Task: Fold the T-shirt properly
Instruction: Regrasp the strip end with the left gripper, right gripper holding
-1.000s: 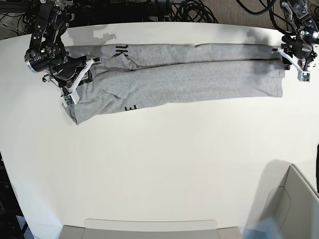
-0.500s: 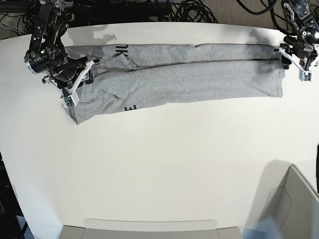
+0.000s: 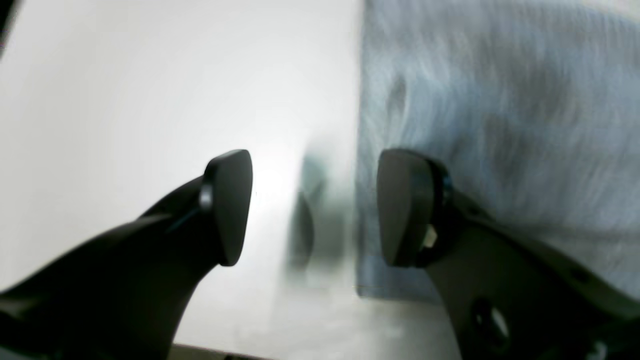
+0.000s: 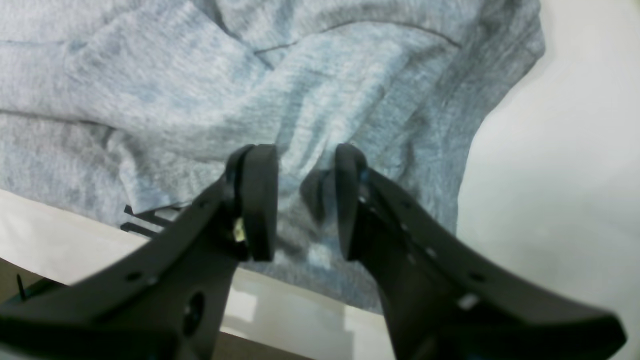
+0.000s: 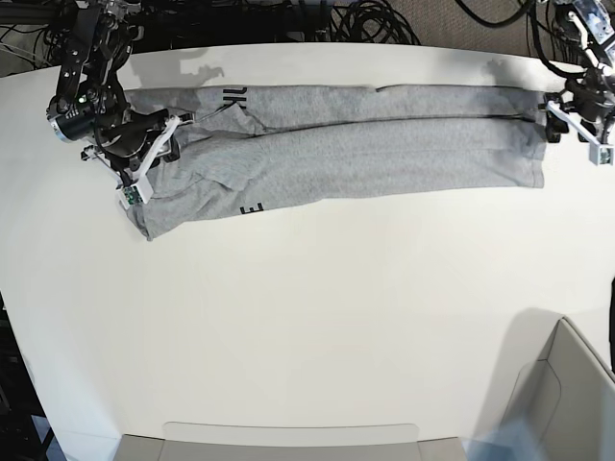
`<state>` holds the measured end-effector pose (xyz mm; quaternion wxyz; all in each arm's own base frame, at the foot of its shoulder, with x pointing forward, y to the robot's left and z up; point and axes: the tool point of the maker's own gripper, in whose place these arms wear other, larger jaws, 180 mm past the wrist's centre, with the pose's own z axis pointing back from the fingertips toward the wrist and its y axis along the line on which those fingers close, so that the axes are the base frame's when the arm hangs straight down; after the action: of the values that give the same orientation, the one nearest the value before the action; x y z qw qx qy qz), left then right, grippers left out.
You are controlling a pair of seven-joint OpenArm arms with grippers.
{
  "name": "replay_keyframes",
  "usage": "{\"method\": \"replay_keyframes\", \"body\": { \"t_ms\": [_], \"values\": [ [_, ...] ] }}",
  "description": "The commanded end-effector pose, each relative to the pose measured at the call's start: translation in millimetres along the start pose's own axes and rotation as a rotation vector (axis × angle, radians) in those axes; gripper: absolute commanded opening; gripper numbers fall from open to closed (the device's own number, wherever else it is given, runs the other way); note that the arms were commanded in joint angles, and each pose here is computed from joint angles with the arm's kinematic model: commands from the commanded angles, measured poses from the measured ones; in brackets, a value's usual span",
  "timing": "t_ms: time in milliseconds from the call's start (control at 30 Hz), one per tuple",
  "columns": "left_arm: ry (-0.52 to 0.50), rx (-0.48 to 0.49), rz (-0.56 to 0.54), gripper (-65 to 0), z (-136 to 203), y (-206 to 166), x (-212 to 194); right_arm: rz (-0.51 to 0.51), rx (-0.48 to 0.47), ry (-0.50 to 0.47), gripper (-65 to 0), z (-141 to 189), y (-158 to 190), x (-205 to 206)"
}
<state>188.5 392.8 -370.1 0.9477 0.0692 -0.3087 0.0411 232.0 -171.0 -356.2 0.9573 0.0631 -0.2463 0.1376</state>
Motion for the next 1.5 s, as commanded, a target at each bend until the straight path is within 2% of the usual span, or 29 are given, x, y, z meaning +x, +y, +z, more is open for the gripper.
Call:
{"method": "replay_keyframes", "body": {
  "t_ms": [0, 167, 267, 400, 600, 767, 967, 1133, 1267, 1467],
  "values": [
    [-0.062, -0.047, 0.049, -25.6, 2.6, 4.6, 17.0, 0.014, -0.006, -0.038, -45.0, 4.8, -1.6, 10.6],
    [-0.071, -0.136, 0.166, -25.6, -1.2, 17.7, 16.2, 0.014, -0.006, -0.038, -45.0, 4.8, -1.6, 10.6],
    [-0.023, -0.173, 0.132, -25.8, -9.5, 2.6, 4.2, 0.012, -0.004, -0.037, -45.0, 4.6, -1.0, 10.0],
    [-0.014, -0.228, 0.106, -25.9, -20.0, -20.9, -1.3, 0.012, -0.004, -0.037, -45.0, 4.6, -1.0, 10.0],
    [0.035, -0.227, 0.156, -25.9, -28.2, -17.1, -22.3, 0.012, -0.004, -0.037, -45.1, 4.6, -1.0, 10.0],
    [0.031, -0.256, 0.139, -25.9, -33.9, -30.1, -23.7, 0.014, -0.006, -0.040, -45.1, 4.9, -1.7, 11.2],
    [0.103, -0.294, 0.150, -25.9, -45.4, -45.0, -51.1, 0.016, -0.009, -0.045, -45.1, 5.5, -2.9, 15.1],
    [0.125, -0.329, 0.124, -26.5, -47.2, -60.2, -56.0, 0.015, -0.012, -0.046, -45.1, 5.7, -3.5, 15.3],
    [0.139, -0.361, 0.078, -34.4, -43.3, -75.2, -58.8, 0.015, -0.012, -0.048, -45.1, 5.7, -3.5, 15.6],
    [0.189, -0.350, 0.097, -62.7, -46.3, -69.7, -75.4, 0.013, -0.014, -0.050, -45.1, 6.0, -4.4, 15.8]
  ]
}}
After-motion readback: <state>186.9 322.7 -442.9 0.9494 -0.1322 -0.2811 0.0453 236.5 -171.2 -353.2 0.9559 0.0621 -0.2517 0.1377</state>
